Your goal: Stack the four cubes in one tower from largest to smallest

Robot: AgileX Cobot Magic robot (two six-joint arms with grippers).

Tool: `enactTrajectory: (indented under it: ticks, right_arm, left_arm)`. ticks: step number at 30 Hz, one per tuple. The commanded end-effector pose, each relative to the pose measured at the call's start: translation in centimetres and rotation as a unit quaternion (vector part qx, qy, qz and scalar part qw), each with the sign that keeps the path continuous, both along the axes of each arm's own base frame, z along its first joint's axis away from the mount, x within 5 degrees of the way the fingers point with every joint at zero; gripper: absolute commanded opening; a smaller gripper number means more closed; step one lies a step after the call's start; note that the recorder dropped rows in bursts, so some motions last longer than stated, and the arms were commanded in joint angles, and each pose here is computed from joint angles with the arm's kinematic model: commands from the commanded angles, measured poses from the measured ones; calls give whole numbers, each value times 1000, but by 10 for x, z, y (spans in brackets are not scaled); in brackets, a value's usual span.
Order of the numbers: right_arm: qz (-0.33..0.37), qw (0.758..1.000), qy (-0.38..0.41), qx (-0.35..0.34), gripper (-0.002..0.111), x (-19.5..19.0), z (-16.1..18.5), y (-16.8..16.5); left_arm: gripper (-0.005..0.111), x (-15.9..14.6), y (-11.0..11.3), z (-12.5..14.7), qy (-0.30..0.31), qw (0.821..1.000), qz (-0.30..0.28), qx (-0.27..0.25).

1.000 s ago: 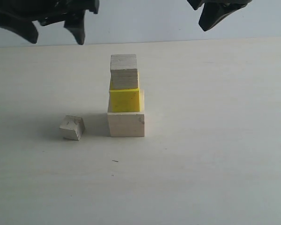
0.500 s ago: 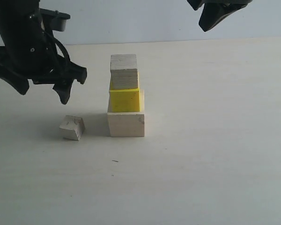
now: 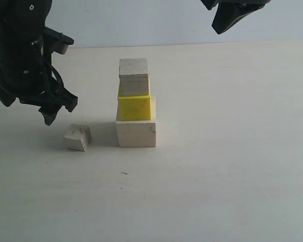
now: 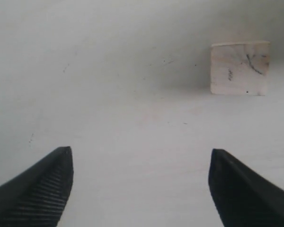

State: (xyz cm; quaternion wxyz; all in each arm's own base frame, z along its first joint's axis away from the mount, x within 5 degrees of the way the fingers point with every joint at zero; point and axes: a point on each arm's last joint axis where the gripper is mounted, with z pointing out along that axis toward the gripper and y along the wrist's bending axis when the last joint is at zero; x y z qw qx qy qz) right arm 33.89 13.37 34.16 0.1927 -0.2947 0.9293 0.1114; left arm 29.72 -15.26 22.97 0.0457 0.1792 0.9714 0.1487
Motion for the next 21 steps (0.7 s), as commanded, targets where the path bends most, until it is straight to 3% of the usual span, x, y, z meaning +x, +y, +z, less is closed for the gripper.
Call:
enactTrajectory:
  ticks: [1, 11, 21]
  right_arm:
    - [4, 1000, -2, 3, 0, -1, 1, -2]
    - [9, 1000, 2, 12, 0, -2, 1, 0]
    - [18, 999, 5, 29, 0, -3, 2, 3]
  left_arm:
    - [75, 0, 4, 0, 0, 1000, 1, 2]
    - [75, 10, 24, 2, -8, 1000, 25, 13]
    - [75, 10, 18, -6, 7, 999, 46, -17]
